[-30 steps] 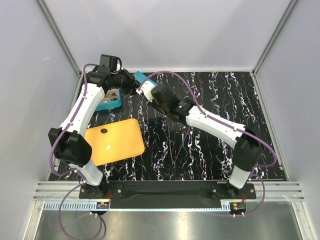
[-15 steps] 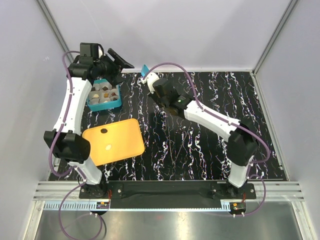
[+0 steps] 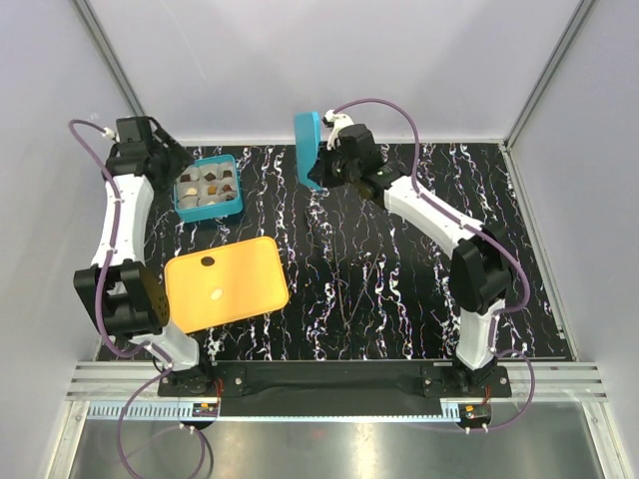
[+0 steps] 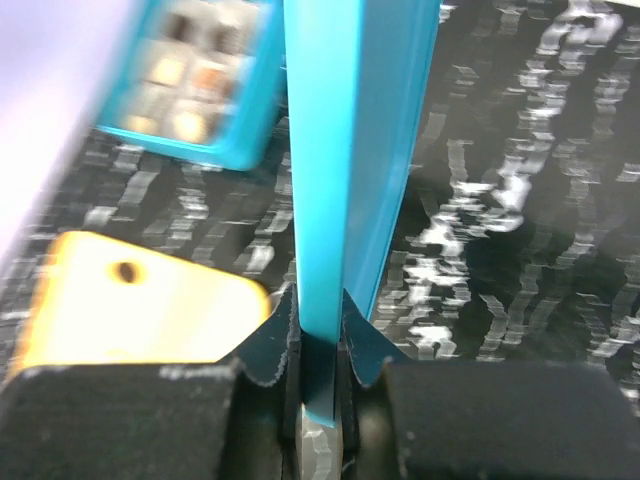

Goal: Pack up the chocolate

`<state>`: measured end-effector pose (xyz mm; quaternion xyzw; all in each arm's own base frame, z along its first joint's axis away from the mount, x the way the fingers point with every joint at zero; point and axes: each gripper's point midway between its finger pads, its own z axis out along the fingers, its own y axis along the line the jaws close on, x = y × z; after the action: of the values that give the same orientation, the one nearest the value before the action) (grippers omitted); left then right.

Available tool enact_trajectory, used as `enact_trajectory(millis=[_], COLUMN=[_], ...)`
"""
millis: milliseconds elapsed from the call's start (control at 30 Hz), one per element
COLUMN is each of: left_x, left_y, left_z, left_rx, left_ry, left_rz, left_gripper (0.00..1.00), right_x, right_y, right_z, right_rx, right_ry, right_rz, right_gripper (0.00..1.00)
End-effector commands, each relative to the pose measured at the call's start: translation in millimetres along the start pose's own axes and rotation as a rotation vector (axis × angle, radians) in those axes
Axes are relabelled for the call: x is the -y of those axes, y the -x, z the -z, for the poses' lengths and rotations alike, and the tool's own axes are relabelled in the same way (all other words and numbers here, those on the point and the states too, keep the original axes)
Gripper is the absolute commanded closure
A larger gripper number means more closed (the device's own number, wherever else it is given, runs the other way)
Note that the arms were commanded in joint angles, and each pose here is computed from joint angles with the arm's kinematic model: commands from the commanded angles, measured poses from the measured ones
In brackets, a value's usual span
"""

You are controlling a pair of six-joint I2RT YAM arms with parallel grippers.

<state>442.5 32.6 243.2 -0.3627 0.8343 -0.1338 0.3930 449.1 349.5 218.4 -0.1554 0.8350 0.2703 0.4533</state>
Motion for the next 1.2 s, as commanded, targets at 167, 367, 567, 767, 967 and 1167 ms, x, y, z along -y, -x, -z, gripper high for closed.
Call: enact_trajectory(millis=[167,367,567,767,967,1167], left_x=[-67.1,-100.0,-110.2,-117.3,-125.1,-132.2], left_y=[47.5,49.9,50.5,43.8,40.5,24.9], left_z=[-43.0,-78.7,-104.1,-121.8,-134.4,-148.3], left_rx=[0.129,0.108,0.100,0.073,0.058,0.006], left_ry=[0.259,0.332,0.359,0.367,0.384,0.379], left_rz=[-0.172,-0.171,-0.211,-0.227,-0.243,-0.242], left_gripper=[0.38,0.45,0.54,0.54,0.54,0.59], right_x=[-68.4,-70.1,-63.6,-54.8,-45.6,-39.6], right_y=[82.9,84.4,82.2,87.6,88.9,90.5], right_z=[73.4,87.3,89.9,87.4,86.5,82.8], right_rx=[0.219,0.214,0.216,0.238,0.246,0.247], right_ry=[0.273,0.286,0.288,0.279,0.258,0.259], right_rz=[-0.117,-0.044,-0.018,-0.004,0.009,-0.004], right_gripper=[1.00,1.00,1.00,1.00,1.00,1.00])
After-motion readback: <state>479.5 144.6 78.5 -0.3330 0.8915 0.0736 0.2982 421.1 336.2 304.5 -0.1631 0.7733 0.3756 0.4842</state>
